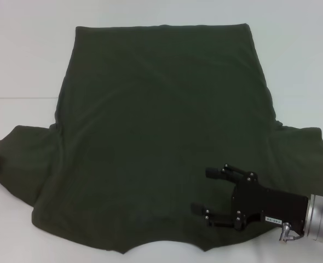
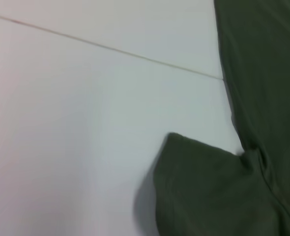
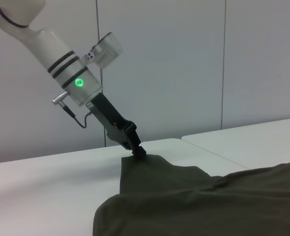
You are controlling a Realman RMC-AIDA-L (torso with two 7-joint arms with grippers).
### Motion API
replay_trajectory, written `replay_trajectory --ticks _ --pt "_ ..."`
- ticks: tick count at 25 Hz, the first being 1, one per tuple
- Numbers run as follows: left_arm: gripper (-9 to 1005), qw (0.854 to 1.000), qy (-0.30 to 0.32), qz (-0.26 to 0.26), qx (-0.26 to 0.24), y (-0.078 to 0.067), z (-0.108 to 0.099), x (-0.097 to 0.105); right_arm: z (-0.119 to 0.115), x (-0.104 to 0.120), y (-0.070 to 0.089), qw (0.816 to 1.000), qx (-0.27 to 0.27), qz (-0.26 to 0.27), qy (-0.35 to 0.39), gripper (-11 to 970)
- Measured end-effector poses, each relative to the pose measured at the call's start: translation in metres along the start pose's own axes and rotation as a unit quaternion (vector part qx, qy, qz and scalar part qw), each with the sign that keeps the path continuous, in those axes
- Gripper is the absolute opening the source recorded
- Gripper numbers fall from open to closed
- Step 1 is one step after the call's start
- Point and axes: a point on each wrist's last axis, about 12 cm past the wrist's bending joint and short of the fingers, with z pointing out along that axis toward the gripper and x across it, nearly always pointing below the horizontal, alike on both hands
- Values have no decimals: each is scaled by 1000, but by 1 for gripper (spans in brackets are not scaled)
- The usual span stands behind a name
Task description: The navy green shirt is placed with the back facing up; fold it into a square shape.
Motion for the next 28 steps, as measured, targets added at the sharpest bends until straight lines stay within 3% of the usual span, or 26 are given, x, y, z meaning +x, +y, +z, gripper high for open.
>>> replay_trajectory --ticks 17,23,25,26,28 --pt "13 1000 -23 17 0 -5 -17 -29 0 0 0 1000 3 1 -3 928" --pt "13 999 -16 35 27 -28 -16 -37 0 -1 0 1000 2 1 -4 927" --pt "13 998 -9 44 43 -41 -13 -38 0 -1 0 1000 2 1 -4 927" --pt "13 997 -3 58 60 -57 -9 -37 0 0 0 1000 2 2 -4 927" --pt "13 996 -1 65 65 -65 -7 -36 0 0 1 1000 2 3 -4 928"
